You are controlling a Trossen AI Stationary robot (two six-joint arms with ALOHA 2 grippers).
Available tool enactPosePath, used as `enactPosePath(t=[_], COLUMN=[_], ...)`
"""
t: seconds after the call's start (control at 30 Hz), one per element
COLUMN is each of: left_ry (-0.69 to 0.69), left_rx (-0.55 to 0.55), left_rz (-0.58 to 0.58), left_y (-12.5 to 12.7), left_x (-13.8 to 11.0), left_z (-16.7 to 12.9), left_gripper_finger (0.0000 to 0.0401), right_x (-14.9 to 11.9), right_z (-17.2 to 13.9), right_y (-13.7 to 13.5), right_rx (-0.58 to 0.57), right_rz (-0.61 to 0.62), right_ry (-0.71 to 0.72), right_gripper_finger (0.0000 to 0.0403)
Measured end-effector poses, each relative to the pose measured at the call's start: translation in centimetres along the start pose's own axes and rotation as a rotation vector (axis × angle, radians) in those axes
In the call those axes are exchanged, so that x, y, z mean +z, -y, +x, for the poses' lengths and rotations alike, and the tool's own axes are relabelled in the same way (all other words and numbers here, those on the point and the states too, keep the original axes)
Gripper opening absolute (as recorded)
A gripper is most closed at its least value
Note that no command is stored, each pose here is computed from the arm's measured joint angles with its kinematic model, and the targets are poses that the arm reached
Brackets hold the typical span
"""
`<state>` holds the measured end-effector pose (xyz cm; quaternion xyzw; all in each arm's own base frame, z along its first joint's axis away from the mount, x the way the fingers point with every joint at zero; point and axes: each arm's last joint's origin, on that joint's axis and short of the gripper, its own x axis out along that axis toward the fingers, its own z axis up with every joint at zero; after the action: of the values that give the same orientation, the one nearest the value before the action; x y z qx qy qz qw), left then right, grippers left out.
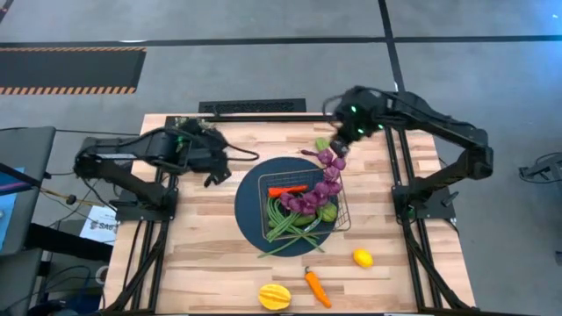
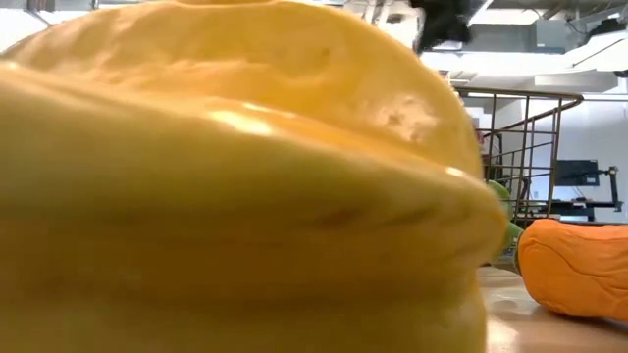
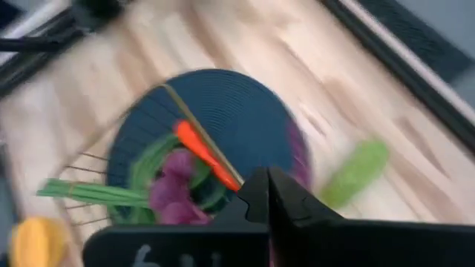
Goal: Build produce basket
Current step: Put the purple garlic into the gold wire basket
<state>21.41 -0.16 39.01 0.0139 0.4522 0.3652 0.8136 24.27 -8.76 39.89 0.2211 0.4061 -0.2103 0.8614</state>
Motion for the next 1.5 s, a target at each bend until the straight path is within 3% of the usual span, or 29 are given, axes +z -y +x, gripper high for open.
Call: enactPosePath(t=[0.07,0.17,0.37,0.63,0.7,0.87,1.1,1.5], left_ry=[-0.008,-0.021,-0.035,-0.034,-0.03,-0.03,-0.033,-0.036], left_rx=[-0.017,-0.04,-0.05,-0.05,-0.047,-0.046,-0.05,-0.054], left_rz=[-0.017,-0.04,-0.066,-0.058,-0.059,-0.059,-0.058,-0.058], left_y=[0.1,0.4,1.0,1.3,1.3,1.3,1.3,1.3], left_x=[-1.1,-2.6,-4.1,-4.3,-4.3,-4.3,-4.3,-4.3], left_z=[0.0,0.0,0.2,0.2,0.3,0.3,0.3,0.3], left_gripper_finger=[0.0215,0.0215,0.0215,0.0215,0.0215,0.0215,0.0215,0.0215], right_x=[1.2,2.8,5.2,7.6,8.2,8.5,8.4,5.1], right_z=[1.0,2.9,7.6,11.7,12.9,14.5,15.0,18.2], right_y=[0.0,0.0,-0.4,-0.1,-0.1,0.4,1.5,1.7], right_rx=[0.077,0.103,0.067,-0.009,-0.01,-0.011,-0.024,-0.016], right_rz=[-0.016,-0.051,-0.137,-0.185,-0.193,-0.182,-0.156,-0.157], right_ry=[0.017,-0.009,-0.187,-0.454,-0.461,-0.483,-0.503,-0.696], right_gripper_finger=[0.0009,0.0021,0.0063,0.0134,0.0152,0.0183,0.0193,0.019])
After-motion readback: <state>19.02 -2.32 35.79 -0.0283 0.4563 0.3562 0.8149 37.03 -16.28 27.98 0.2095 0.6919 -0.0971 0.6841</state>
